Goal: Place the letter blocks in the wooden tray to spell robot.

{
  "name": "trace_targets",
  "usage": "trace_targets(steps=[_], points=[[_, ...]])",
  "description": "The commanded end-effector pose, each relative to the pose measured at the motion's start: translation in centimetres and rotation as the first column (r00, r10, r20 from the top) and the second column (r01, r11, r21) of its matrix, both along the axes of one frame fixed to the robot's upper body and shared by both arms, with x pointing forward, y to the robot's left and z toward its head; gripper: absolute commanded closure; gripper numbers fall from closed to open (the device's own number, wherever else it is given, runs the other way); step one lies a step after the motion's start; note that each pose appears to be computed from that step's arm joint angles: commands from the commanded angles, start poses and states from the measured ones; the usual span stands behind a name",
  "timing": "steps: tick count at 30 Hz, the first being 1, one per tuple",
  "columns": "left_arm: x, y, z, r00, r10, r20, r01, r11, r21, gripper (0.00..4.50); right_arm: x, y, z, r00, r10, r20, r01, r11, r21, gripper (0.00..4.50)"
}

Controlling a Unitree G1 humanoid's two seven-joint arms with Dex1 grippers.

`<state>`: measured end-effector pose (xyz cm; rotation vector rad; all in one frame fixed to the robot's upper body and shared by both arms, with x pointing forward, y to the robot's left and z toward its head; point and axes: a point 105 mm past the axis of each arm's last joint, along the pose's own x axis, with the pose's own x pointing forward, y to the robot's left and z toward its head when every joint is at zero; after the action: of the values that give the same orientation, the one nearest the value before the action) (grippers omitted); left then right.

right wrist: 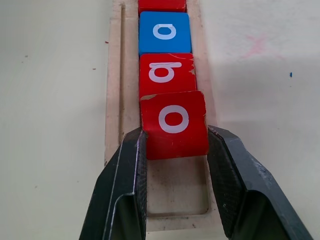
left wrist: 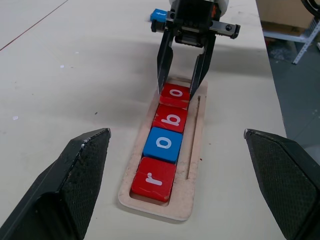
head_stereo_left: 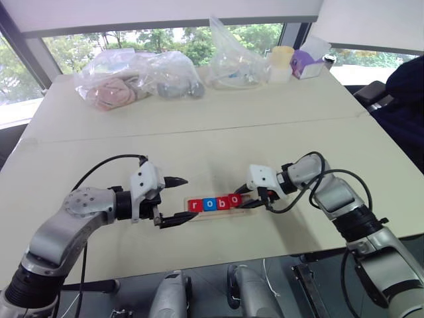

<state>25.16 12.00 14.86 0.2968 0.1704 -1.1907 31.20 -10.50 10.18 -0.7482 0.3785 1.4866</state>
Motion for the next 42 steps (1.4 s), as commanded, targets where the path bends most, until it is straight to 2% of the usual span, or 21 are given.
trace_targets(steps=[1, 15, 22, 27, 30, 37, 39, 41, 42], points=[[-0.1, -0.1, 1.0, 0.998, -0.015, 0.053, 0.015, 1.0, -0.004, 0.0, 0.1, -0.1, 1.1, 0.999, 0.013, 0.038, -0.012, 1.0, -0.003, 3.37], [0.3, -0.4, 1.0, 0.998, -0.01, 0.063, 0.011, 1.0, -0.013, 0.0, 0.2, -0.2, 1.1, 0.999, 0.007, 0.038, -0.006, 1.0, -0.012, 3.37], [0.4, -0.3, 0.9, 0.998, -0.001, 0.062, 0.002, 1.0, -0.016, 0.0, 0.5, 0.0, 1.9, 0.999, 0.004, 0.046, -0.004, 1.0, 0.008, 0.04], [0.4, -0.5, 0.9, 0.998, 0.003, 0.06, -0.002, 1.0, -0.022, 0.0, 1.4, 0.7, 4.3, 0.998, -0.05, 0.046, 0.044, 0.991, 0.127, 0.04], [0.5, -0.6, 0.9, 0.998, 0.001, 0.061, 0.0, 1.0, -0.026, 0.0, 2.7, 0.3, 5.2, 0.988, -0.136, 0.074, 0.121, 0.976, 0.182, 0.04], [0.5, -0.9, 0.9, 0.998, -0.005, 0.062, 0.007, 0.999, -0.032, 0.0, 3.7, -2.3, 6.1, 0.948, -0.282, 0.146, 0.247, 0.944, 0.217, 0.04], [0.5, -1.0, 0.9, 0.998, -0.008, 0.063, 0.01, 0.999, -0.033, 0.0, 4.3, -3.7, 6.5, 0.908, -0.368, 0.199, 0.322, 0.918, 0.23, 0.04], [0.5, -1.0, 1.0, 0.998, -0.01, 0.063, 0.012, 0.999, -0.036, 0.0, 5.4, -6.5, 6.7, 0.798, -0.541, 0.265, 0.486, 0.838, 0.247, 0.04], [0.4, -1.0, 1.0, 0.998, -0.012, 0.062, 0.014, 0.999, -0.038, 0.0, 5.6, -8.4, 6.8, 0.708, -0.646, 0.286, 0.588, 0.763, 0.268, 0.04]])
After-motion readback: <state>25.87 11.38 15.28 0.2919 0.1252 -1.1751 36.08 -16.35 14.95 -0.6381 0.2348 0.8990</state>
